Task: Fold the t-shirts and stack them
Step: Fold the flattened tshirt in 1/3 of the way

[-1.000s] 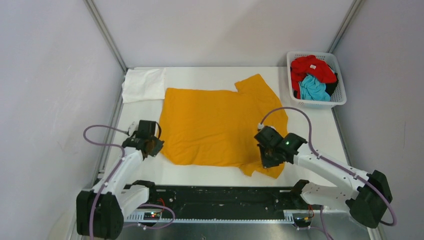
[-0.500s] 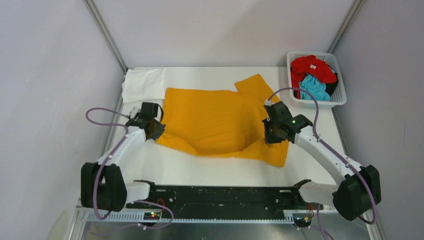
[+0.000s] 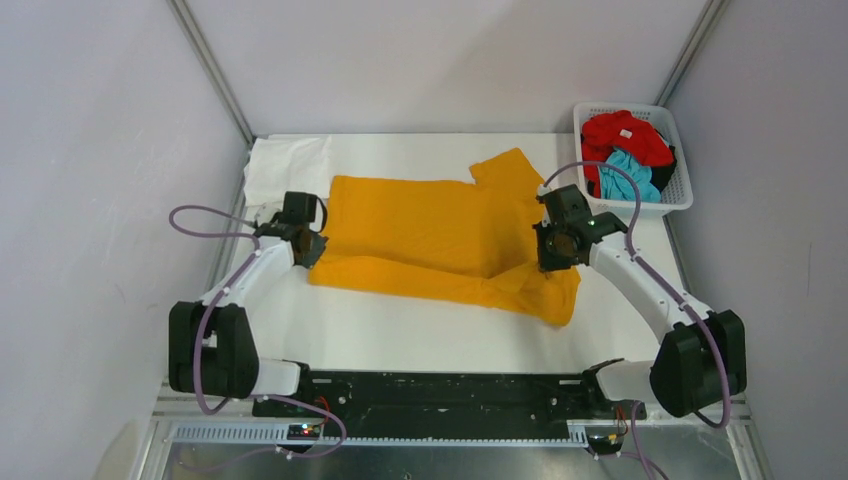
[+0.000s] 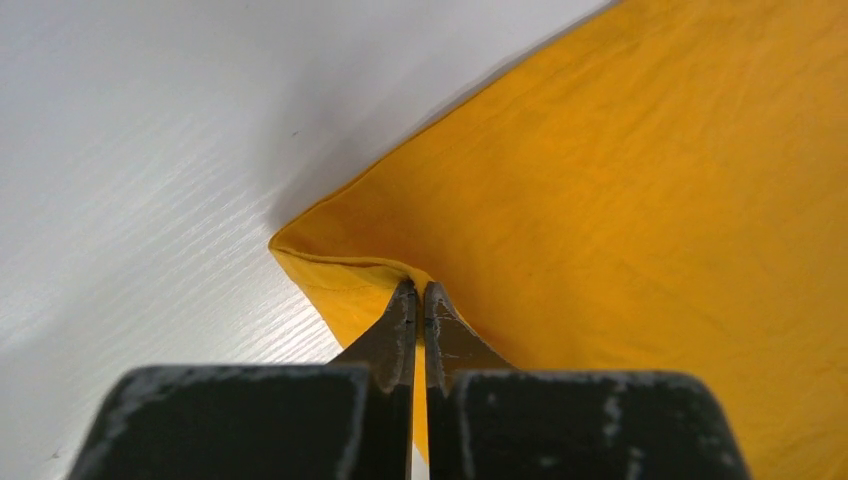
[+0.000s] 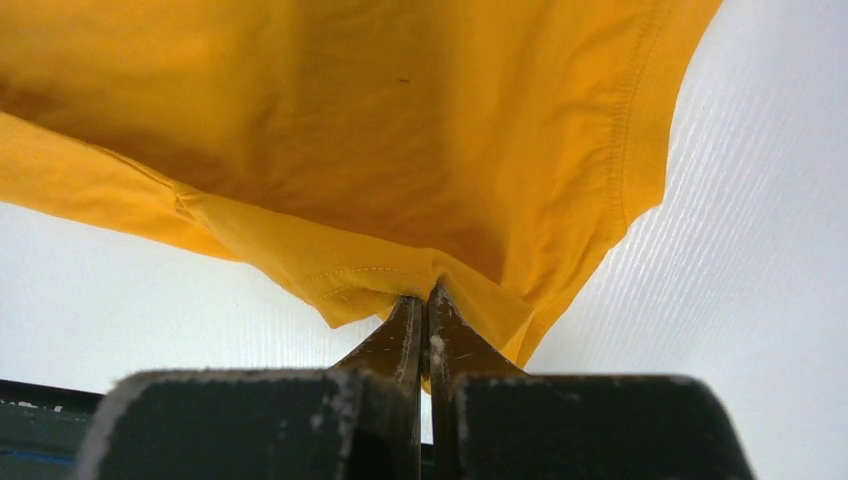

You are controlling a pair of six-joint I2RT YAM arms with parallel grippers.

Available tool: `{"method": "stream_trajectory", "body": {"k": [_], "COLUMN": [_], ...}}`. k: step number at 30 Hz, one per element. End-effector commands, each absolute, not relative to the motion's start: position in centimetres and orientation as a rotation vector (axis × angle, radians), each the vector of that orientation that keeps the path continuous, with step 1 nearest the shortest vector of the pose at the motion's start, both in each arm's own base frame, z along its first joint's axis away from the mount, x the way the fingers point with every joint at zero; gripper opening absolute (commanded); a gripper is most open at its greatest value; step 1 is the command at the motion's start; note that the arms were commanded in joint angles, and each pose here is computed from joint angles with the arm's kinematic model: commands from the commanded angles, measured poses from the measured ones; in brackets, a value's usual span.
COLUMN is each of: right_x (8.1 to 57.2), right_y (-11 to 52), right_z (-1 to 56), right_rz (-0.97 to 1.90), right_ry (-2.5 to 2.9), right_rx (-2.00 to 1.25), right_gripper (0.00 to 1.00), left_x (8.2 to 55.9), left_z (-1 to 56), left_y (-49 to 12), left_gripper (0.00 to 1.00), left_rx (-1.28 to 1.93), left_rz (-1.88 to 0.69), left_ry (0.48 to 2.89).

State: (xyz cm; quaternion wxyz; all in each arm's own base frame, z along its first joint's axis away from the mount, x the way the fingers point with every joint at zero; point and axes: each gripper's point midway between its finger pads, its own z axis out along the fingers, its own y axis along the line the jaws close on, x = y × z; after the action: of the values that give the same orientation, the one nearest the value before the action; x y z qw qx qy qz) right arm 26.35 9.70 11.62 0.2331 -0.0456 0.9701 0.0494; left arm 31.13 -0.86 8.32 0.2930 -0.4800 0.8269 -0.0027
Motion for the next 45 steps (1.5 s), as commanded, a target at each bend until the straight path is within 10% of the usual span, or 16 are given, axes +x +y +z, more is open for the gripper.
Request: {"method": "stream_trajectory", "body": {"k": [1, 29, 32, 36, 39, 45], "right_x": [28.6, 37.9, 40.6, 44.6, 46.0, 42.4], "right_y": [10.5, 8.6, 8.6, 8.2, 8.8, 9.0], "right_z": [12.9, 9.0, 9.4, 10.0, 11.3, 12.9], "right_rz": [0.162, 0.021, -0.002, -0.062, -0.010, 0.172], "right_ry": [2.608, 2.685, 2.672, 2.654, 2.602, 2.464], "right_rx": [-0.218, -0.217, -0.135, 0.048, 0.144, 0.283], "right_gripper": [0.00, 0.06, 0.26, 0.77, 0.96, 0.99], "left_x": [33.1, 36.1, 36.4, 37.3, 37.6, 36.7], "left_z": [9.6, 6.3, 6.2, 7.3, 8.8, 9.8], "left_y": [0.1, 1.2, 1.4, 1.3, 0.8, -0.3], "left_gripper": [0.00, 0.02, 0.35, 0.94, 0.99, 1.00], "left_rx": [-1.288, -1.304, -1.305, -1.264, -1.229, -1.145], "left_rz": [0.015, 0.123, 0.134, 0.107, 0.055, -0.007], "left_ry": [2.132, 2.205, 2.204, 2.206, 2.199, 2.238]}}
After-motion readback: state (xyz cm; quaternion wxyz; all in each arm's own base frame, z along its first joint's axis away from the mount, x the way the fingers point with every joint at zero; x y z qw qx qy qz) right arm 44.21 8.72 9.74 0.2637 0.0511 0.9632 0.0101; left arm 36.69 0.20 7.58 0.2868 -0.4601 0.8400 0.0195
